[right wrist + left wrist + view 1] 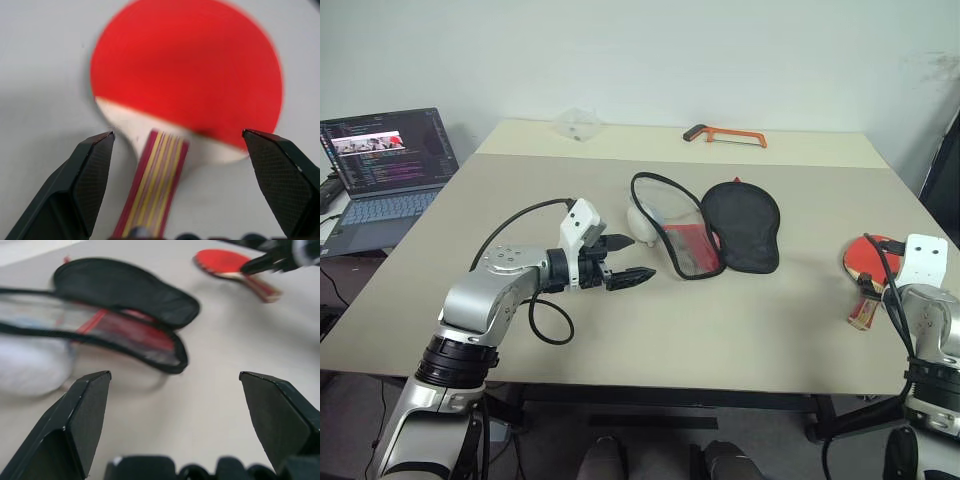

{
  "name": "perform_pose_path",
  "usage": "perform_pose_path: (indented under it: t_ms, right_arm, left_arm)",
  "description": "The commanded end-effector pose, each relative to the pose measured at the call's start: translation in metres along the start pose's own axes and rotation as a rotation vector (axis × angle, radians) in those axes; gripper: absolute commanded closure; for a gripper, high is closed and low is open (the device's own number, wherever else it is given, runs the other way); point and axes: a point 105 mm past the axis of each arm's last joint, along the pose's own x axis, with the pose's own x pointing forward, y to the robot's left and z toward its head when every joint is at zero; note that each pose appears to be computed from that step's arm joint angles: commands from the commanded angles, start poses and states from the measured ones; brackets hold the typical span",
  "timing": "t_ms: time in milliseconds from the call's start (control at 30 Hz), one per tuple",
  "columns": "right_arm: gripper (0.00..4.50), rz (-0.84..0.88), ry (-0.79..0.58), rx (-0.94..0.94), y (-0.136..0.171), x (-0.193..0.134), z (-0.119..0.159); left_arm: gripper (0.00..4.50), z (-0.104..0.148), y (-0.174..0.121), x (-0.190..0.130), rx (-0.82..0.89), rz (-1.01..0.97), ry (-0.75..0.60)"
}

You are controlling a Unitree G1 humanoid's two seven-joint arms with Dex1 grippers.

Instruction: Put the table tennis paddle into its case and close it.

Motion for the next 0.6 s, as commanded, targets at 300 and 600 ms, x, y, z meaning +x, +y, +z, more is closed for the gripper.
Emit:
perform_pose_path:
  t_ms: [300,600]
  right_arm:
    - [0.00,-0.083,0.074,0.028,-0.003,-0.002,-0.014]
    - [2.27,-0.163,-0.001,0.026,0.001,0.013,-0.001]
  left_arm:
    - [0.03,0.015,-0.016,0.011,0.047,-0.059,-0.071]
    - [0.00,0.020,-0.010,0.010,0.057,-0.031,-0.079]
